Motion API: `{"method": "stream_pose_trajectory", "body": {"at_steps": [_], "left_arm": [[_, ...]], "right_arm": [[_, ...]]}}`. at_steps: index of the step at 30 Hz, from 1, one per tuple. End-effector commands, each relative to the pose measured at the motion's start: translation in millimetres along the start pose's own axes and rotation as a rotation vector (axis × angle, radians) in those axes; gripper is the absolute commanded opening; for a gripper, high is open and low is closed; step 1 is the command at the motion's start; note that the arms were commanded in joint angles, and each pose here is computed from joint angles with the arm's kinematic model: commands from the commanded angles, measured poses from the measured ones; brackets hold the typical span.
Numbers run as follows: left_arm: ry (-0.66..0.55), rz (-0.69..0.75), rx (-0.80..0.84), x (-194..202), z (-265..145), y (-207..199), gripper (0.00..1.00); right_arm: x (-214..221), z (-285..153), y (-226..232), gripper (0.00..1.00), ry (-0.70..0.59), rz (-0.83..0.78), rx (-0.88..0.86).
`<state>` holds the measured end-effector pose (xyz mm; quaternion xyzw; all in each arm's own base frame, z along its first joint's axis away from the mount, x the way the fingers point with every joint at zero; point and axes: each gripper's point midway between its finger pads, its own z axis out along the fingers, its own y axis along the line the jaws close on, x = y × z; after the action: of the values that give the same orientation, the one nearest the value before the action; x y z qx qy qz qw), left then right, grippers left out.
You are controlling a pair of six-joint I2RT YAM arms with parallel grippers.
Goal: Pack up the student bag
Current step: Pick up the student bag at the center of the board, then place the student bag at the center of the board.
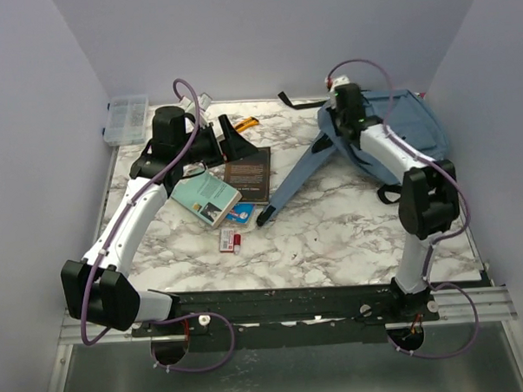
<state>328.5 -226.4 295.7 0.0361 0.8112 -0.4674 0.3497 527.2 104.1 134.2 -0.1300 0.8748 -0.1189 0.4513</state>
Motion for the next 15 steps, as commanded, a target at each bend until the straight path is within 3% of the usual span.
{"method": "stream_pose_trajectory", "body": {"at_steps": [1, 4, 9, 13, 15], "left_arm": [[0.003, 0.022, 0.043, -4, -6, -17, 0.96], [0.003, 0.024, 0.052, -4, -8, -20, 0.96], [0.004, 0.025, 0.064, -3, -10, -24, 0.96], [0.011, 0.015, 0.075, -2, -9, -25, 0.96], [0.019, 0.005, 0.081, 0, -7, -25, 0.96]], "right_arm": [[-104, -82, -138, 0.01, -0.229, 0.065, 0.133], [-146, -123, -155, 0.01, -0.375, 0.011, 0.120], [-164, -167, -140, 0.01, -0.456, -0.056, 0.005], [-129, -179, -70, 0.01, -0.456, -0.189, -0.167], [-89, -172, -27, 0.01, -0.375, -0.232, -0.225]]}}
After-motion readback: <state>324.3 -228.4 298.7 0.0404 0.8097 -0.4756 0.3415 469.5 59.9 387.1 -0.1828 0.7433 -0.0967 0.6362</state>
